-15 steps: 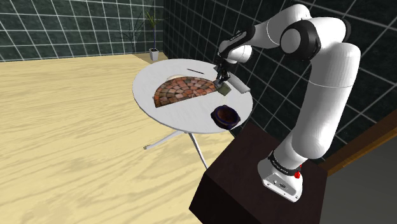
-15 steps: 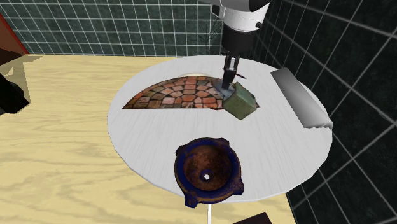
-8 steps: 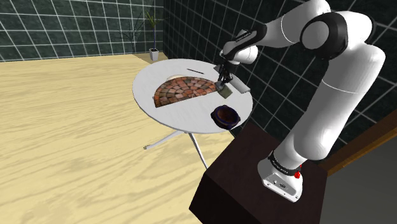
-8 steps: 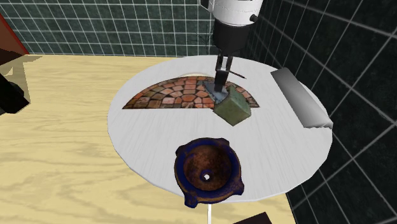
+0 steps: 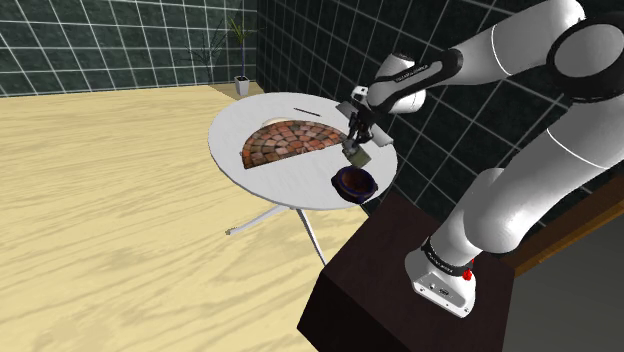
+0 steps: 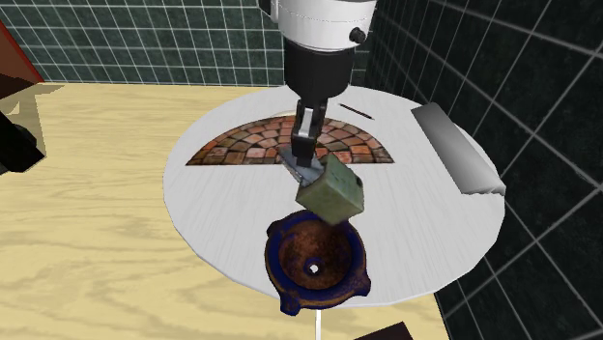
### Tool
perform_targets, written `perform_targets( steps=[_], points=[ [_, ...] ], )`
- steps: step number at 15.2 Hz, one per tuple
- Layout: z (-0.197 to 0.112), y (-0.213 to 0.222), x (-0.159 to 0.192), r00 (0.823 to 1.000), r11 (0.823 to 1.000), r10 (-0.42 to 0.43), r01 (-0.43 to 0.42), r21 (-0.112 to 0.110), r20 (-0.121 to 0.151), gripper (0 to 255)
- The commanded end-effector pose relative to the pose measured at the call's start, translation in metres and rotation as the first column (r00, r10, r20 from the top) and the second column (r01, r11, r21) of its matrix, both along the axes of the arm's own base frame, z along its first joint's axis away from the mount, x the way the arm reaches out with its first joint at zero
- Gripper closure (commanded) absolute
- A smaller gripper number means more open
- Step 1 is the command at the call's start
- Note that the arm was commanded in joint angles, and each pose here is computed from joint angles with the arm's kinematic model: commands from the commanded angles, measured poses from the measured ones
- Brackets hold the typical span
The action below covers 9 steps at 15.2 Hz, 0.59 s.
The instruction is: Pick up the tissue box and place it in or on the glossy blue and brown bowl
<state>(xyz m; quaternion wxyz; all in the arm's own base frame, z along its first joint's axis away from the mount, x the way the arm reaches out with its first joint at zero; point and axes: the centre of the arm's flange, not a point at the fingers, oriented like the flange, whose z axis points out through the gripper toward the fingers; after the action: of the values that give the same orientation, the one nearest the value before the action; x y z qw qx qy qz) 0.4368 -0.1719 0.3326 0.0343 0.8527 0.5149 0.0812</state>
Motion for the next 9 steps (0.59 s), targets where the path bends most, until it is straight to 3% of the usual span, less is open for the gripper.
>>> perform_targets(
  steps=[1,5,9],
  points=[
    [0.004,0.018,-0.019,1.000,1.000,0.000,0.000,-0.002,0.002,255],
    [0.009,0.055,-0.056,1.000,1.000,0.000,0.000,-0.002,0.002,255],
    [-0.006,0.060,-0.060,1.000,1.000,0.000,0.000,-0.002,0.002,255]
  ],
)
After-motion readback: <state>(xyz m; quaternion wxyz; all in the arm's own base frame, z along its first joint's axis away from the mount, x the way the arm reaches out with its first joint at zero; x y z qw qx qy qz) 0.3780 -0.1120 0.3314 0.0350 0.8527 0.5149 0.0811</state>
